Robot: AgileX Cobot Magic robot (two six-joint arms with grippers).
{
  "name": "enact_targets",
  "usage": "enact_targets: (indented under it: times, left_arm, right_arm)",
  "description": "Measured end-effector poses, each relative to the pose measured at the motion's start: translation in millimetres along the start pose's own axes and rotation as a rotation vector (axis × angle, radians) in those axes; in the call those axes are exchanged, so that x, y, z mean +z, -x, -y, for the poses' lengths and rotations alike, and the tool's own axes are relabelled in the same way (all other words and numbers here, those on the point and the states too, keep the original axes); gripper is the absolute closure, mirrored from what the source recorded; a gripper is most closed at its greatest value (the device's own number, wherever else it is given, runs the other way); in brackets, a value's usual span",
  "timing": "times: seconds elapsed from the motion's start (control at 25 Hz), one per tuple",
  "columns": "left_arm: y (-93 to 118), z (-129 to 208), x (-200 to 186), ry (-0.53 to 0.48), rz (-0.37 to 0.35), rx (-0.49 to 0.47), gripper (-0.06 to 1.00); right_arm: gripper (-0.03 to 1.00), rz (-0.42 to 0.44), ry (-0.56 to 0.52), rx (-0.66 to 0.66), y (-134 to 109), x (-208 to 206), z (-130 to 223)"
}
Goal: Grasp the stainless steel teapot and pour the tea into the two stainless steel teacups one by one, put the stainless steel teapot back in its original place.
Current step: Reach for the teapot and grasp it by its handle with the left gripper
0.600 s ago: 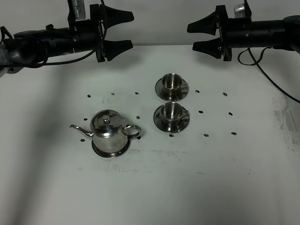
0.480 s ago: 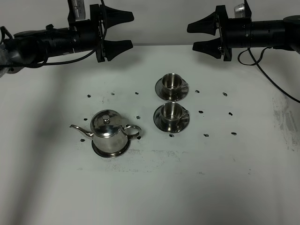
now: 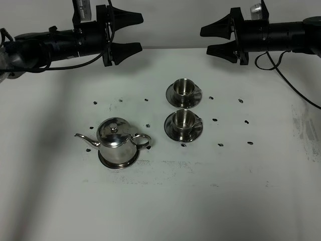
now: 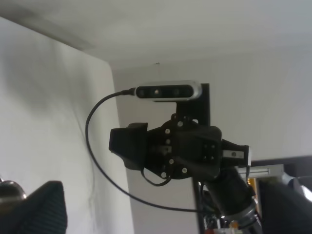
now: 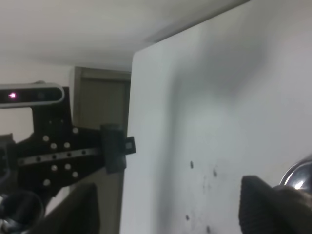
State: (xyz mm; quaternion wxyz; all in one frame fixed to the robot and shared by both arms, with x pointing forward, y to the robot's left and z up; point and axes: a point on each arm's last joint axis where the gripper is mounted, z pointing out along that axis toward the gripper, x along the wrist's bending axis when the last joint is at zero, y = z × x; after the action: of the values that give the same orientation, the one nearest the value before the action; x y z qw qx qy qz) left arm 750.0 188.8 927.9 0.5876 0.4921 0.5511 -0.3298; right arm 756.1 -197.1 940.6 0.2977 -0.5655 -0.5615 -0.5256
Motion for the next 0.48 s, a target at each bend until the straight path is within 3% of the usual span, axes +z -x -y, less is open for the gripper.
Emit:
enact_targets:
  times: [0.12, 0.28, 0.4, 0.48]
  left_arm:
    - [2, -3, -1, -0.047, -0.071, 0.073, 0.18]
    - [22, -17, -5, -0.123, -0.251, 0.228, 0.18]
    - [38, -30, -12, -0.166, -0.463, 0.367, 0.18]
    - [44, -36, -18, -0.194, -0.656, 0.457, 0.18]
  right_arm:
    - [0.38, 0.034, -0.009, -0.097, -6, -2, -4]
    - [0.38, 0.17, -0.049, -0.256, -18, -9, -14]
    - [0.38, 0.31, -0.08, -0.345, -24, -17, -21]
    - [0.38, 0.418, -0.097, -0.383, -26, -24, -25]
